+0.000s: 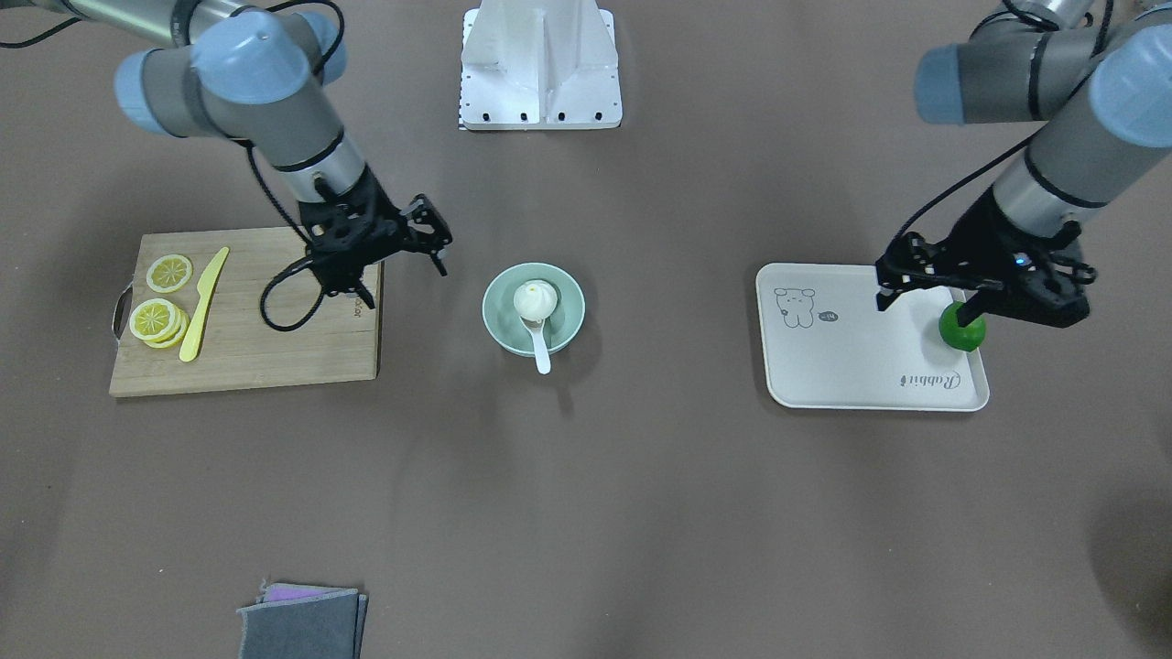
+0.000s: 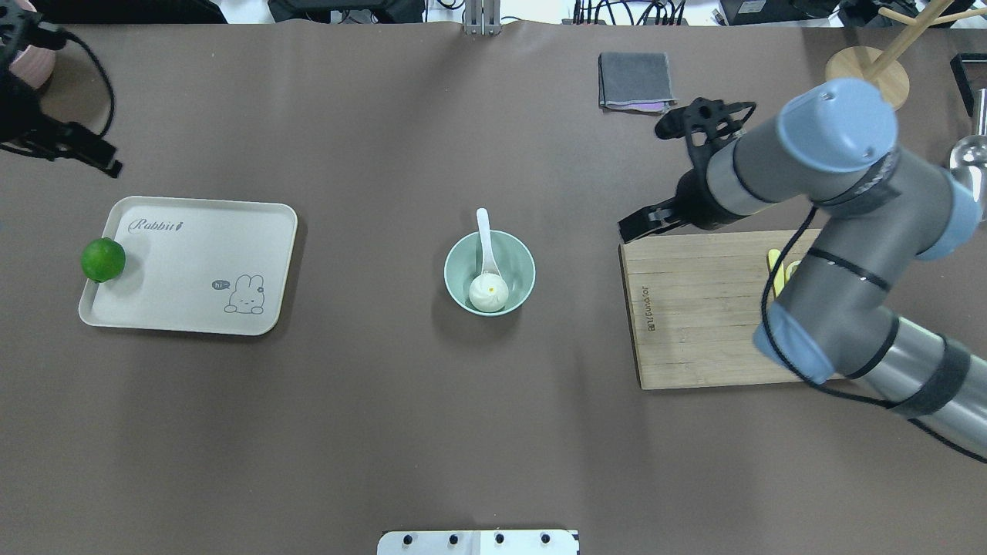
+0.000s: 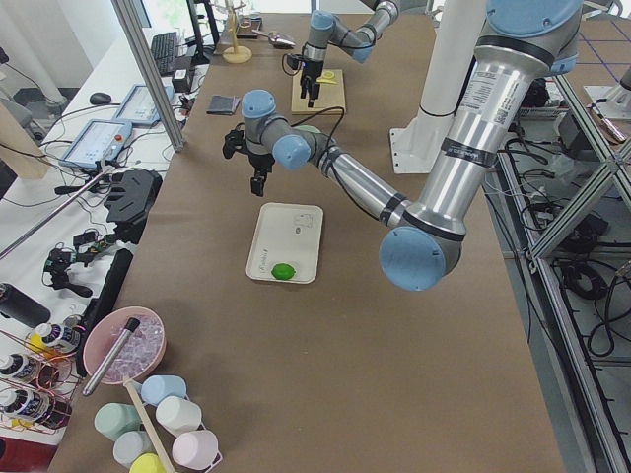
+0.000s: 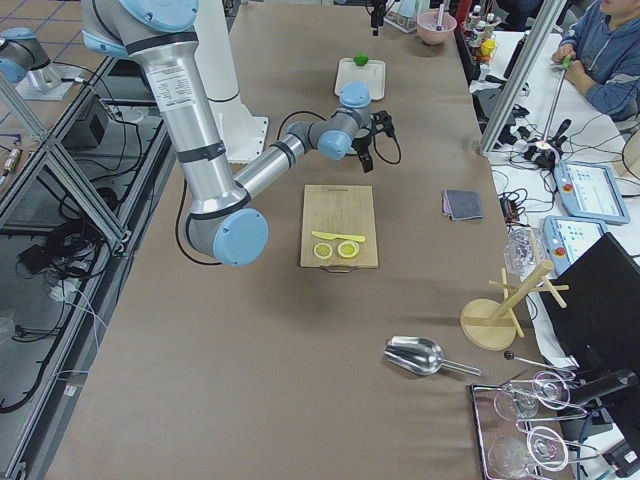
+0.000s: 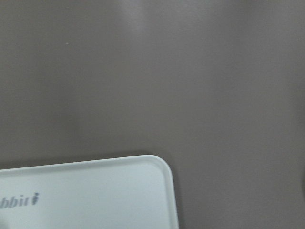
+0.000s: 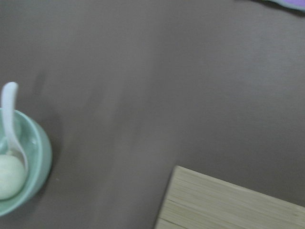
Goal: Put spoon and bun in bowl
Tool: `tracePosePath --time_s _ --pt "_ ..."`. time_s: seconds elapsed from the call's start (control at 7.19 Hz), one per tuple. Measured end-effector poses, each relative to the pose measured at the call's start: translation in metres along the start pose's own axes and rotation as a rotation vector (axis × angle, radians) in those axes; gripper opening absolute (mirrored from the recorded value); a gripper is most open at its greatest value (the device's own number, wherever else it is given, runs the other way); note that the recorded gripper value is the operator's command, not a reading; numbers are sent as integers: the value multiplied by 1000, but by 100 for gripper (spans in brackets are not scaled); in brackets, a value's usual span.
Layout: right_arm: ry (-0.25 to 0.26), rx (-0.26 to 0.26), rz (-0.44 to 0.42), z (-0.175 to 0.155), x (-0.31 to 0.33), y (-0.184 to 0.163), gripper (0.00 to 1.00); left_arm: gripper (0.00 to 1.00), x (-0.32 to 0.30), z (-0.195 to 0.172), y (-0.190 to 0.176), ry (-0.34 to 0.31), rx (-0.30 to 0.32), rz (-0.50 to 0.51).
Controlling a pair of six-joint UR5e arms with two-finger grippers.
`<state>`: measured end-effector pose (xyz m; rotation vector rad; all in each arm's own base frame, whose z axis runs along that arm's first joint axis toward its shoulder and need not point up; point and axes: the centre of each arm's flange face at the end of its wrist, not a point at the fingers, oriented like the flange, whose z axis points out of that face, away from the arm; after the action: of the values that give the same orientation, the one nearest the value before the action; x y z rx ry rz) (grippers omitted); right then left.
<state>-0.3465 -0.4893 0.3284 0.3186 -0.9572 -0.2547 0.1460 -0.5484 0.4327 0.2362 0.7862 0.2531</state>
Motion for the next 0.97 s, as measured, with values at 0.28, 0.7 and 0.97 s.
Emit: tracePosePath --time_s 0.28,0.7,0.97 --pt "16 -60 -14 -43 133 24 100 98 -102 -8 56 -59 -31 56" --pt "95 -106 -16 -101 299 108 100 98 -168 -5 121 -58 -72 10" --pt "150 -153 -7 -132 372 146 100 98 -178 1 140 -54 -95 -20"
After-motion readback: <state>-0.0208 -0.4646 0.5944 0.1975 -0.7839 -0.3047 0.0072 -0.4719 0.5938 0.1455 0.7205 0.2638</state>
